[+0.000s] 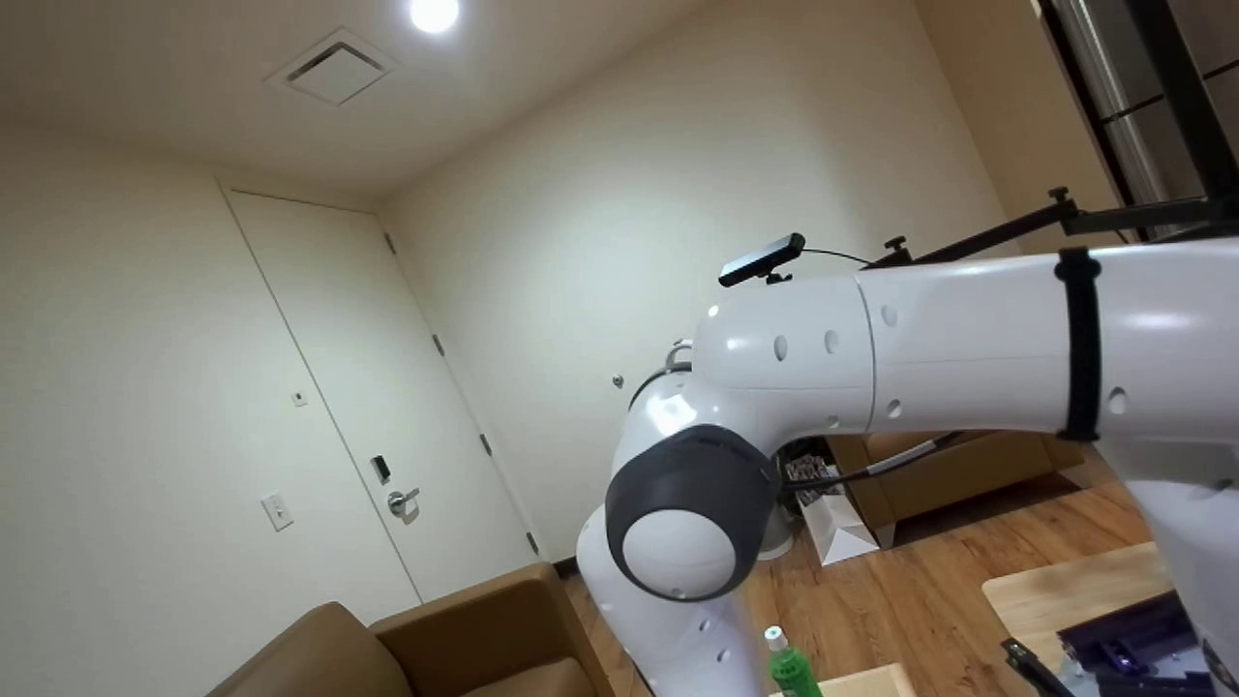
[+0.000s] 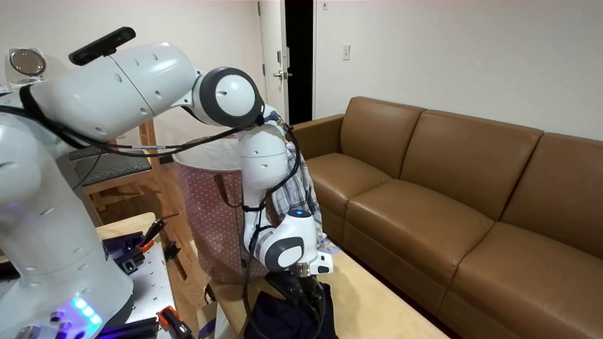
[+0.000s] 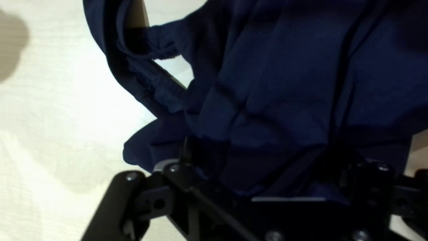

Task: Move the clothes from the table and put them in the laundry bag

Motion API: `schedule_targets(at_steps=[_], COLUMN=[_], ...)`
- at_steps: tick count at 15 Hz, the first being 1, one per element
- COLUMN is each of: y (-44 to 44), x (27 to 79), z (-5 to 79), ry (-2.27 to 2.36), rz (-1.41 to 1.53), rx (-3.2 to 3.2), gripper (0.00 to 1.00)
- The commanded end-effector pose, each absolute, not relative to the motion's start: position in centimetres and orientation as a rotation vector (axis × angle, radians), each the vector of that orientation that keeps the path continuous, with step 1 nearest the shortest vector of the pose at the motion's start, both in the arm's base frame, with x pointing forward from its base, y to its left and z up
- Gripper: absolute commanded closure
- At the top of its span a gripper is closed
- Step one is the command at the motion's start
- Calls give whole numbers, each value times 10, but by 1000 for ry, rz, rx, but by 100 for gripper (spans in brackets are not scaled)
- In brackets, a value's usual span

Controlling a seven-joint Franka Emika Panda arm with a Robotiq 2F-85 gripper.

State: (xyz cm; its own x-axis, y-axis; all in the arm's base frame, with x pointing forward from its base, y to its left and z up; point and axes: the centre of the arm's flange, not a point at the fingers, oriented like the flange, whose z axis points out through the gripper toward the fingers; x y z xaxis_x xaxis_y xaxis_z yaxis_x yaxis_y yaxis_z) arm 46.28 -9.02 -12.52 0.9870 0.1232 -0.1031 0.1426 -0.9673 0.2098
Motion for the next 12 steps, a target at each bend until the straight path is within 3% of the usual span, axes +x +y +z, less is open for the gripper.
schedule_targets(at_steps=[1, 10, 12], y=[-92, -92, -91], x=[469, 472, 470], z=[-128, -122, -116], ry=[211, 221, 228], rz=[-159, -171, -175], rx=[2909, 2913, 2919], gripper=[33, 91, 94])
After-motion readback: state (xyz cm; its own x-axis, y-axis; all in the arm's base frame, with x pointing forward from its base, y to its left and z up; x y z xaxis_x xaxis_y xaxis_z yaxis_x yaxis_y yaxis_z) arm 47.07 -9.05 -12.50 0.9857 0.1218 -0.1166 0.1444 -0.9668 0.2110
